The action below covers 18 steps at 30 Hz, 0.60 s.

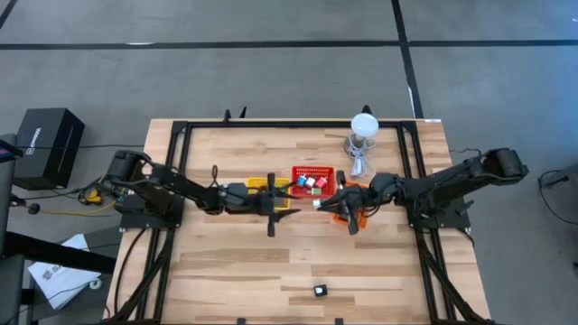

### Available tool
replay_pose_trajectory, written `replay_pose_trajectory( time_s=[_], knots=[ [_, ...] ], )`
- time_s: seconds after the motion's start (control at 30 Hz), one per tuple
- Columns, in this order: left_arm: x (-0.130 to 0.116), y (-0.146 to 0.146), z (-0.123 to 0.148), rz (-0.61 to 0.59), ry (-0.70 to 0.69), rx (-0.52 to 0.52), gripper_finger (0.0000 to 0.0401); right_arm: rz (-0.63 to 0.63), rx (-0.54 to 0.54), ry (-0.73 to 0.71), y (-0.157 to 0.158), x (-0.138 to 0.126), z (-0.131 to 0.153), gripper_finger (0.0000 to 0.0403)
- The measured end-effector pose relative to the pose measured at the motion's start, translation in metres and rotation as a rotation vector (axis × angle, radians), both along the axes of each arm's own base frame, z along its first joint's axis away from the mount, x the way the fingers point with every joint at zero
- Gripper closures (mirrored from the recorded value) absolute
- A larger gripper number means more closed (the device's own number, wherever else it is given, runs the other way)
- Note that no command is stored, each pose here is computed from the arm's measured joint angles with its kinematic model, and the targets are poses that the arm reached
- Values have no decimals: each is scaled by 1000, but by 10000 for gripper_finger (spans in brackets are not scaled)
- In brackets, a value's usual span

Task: Pick & Place Office items
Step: Put the blue watch into the yellow bin

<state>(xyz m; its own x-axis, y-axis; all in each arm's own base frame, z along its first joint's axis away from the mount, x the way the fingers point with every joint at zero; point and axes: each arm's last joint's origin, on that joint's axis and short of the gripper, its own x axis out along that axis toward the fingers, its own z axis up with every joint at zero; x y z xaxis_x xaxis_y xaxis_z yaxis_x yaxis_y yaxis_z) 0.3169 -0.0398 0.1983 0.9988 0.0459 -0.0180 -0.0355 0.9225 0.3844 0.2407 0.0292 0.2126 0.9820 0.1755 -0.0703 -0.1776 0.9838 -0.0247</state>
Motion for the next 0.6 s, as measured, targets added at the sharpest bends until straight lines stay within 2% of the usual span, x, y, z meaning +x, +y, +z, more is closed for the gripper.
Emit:
replay_pose_trajectory(
  time_s=[0.23, 0.47, 0.6],
  knots=[
    [12, 1, -7, 110, 23, 28, 246, 50, 81, 0, -4, 20, 3, 387],
    [12, 0, -7, 113, 19, 25, 251, 71, 88, 49, 1, 56, -4, 389],
    [12, 0, -7, 113, 15, -16, 251, 71, 110, 76, 2, 72, -9, 387]
  ],
)
